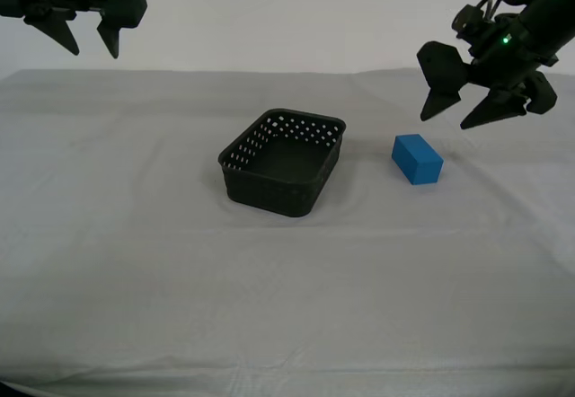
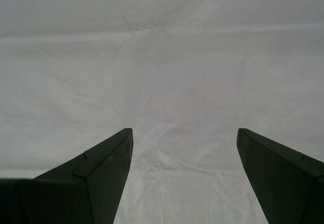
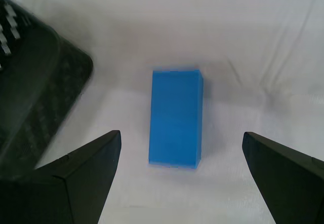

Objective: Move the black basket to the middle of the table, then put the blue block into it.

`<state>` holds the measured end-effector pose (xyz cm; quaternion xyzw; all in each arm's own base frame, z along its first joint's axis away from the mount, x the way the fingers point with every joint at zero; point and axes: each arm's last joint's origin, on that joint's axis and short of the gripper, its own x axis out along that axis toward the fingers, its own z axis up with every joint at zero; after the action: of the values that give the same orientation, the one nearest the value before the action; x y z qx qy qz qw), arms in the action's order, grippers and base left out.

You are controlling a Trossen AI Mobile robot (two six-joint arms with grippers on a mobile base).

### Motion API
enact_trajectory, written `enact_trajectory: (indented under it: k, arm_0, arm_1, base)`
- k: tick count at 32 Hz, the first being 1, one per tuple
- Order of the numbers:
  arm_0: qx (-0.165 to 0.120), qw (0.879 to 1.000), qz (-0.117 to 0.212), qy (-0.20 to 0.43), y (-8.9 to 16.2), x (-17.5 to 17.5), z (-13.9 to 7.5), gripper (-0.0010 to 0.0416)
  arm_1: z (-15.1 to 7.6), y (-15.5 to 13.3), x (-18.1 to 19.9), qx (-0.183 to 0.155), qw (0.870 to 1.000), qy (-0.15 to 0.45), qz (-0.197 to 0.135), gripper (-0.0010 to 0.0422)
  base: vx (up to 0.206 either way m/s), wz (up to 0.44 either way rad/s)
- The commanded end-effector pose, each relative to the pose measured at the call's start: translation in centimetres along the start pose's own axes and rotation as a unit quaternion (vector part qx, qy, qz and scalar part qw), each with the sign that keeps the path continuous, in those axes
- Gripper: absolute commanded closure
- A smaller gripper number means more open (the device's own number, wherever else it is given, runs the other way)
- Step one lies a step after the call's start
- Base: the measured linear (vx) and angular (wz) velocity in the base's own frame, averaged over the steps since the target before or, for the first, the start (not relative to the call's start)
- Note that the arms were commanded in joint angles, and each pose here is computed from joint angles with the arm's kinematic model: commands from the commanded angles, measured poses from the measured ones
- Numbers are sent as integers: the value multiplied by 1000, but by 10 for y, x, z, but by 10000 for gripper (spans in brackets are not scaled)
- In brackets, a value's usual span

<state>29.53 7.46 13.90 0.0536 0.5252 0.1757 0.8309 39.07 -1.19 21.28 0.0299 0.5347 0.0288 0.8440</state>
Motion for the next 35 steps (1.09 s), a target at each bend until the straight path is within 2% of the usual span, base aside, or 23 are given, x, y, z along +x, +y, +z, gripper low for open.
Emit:
enact_trajectory:
  k: [1, 5, 11, 15, 20, 22, 28, 35]
  arm_0:
    - [-2, 1000, 0, 16, 0, 14, 7, 85]
    - [-4, 999, -1, 50, -1, 33, 10, 106]
    - [-17, 997, 1, 79, 1, 56, 9, 77]
    - [-20, 996, 2, 89, 3, 65, 10, 86]
    - [-27, 996, -17, 86, 4, 65, 10, 107]
    - [-29, 995, -43, 83, 3, 65, 11, 100]
    - [-29, 995, -45, 85, 4, 66, 10, 91]
    - [-31, 995, -44, 88, 6, 66, 9, 127]
  arm_1:
    - [0, 1, 0, 3, 1000, -1, 1, 133]
    - [0, 2, 0, 6, 1000, 0, 1, 133]
    - [-7, 1, 7, 6, 1000, 6, 1, 133]
    - [-16, 1, 15, 7, 1000, 19, 1, 133]
    - [-18, 1, 17, 7, 1000, 20, 1, 133]
    - [-17, 1, 17, 6, 1000, 18, 1, 133]
    - [-17, 1, 17, 5, 1000, 16, 1, 133]
    - [-17, 0, 17, 3, 1000, 15, -2, 133]
  base:
    - [0, 0]
    - [0, 0]
    - [0, 0]
    - [0, 0]
    - [0, 0]
    - [0, 0]
    - [0, 0]
    - [0, 0]
